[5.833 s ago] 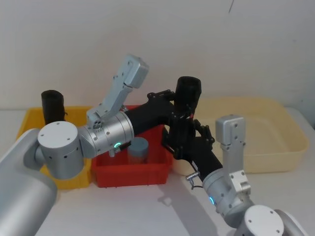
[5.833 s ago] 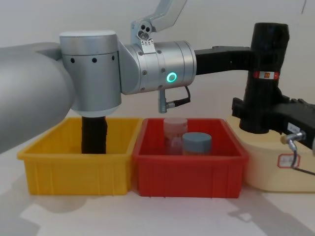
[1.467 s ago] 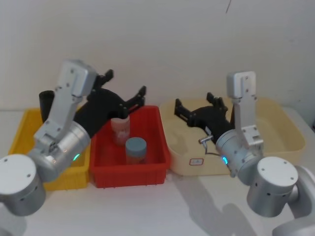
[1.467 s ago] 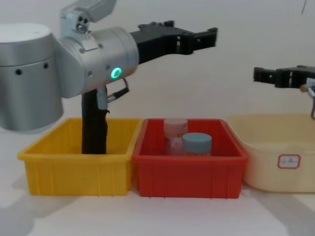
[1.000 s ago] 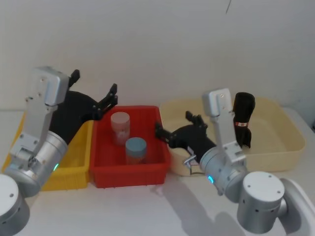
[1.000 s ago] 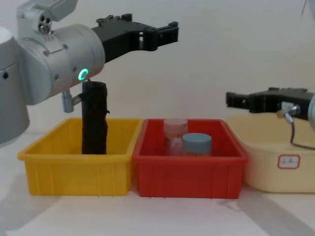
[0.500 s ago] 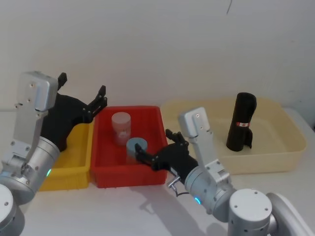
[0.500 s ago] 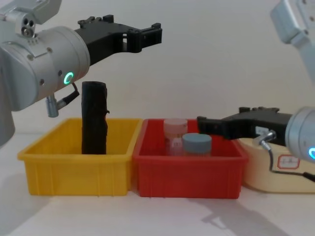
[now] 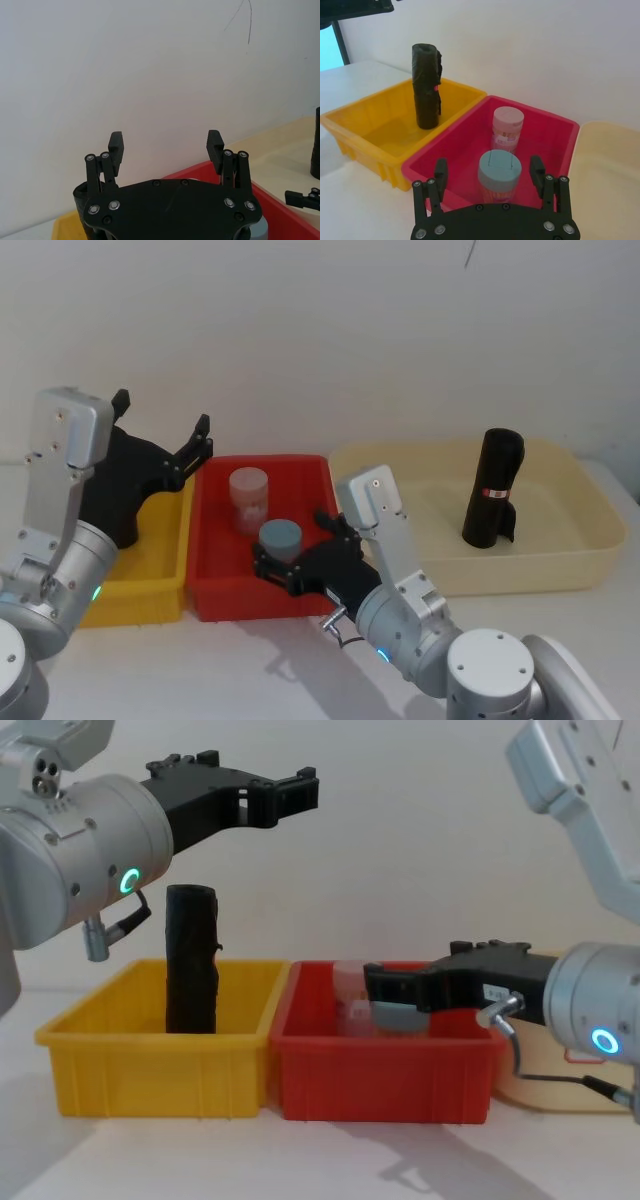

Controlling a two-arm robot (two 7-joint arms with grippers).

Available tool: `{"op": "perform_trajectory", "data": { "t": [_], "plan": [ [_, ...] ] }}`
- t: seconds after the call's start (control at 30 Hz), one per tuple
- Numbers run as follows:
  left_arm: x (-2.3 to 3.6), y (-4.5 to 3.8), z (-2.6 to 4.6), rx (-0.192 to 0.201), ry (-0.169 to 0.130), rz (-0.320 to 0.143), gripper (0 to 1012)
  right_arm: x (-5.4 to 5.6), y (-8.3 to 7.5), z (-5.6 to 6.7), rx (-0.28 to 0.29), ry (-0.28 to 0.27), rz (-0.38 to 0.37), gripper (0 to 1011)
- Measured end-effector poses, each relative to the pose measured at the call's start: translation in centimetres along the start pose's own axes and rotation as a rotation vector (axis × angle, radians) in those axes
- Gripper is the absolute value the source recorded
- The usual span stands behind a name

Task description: Pick up the garbage bag with the one hand and transfer it to the other hand.

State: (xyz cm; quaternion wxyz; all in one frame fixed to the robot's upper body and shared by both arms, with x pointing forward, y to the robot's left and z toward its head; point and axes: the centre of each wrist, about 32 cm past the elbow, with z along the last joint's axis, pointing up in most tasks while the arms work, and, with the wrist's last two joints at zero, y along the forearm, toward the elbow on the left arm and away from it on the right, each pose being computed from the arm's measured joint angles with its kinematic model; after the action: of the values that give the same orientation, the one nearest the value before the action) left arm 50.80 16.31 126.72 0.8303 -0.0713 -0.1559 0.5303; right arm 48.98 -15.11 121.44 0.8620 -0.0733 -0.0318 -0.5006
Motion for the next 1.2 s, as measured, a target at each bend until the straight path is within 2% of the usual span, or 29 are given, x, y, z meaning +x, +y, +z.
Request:
{"op": "perform_trajectory", "data": {
  "t": [0.5,1.2],
  "plan": [
    [0.01,0.14,0.0,0.001,-0.002,0.006,1001,0.0,1.8,-0.3,-0.032,0.01,0.002,1000],
    [0.0,0.18,0.0,0.001,-0.001,0.009,1001,0.7,4.2,-0.9,-0.075,0.03,-0.024,1000]
  ]
}}
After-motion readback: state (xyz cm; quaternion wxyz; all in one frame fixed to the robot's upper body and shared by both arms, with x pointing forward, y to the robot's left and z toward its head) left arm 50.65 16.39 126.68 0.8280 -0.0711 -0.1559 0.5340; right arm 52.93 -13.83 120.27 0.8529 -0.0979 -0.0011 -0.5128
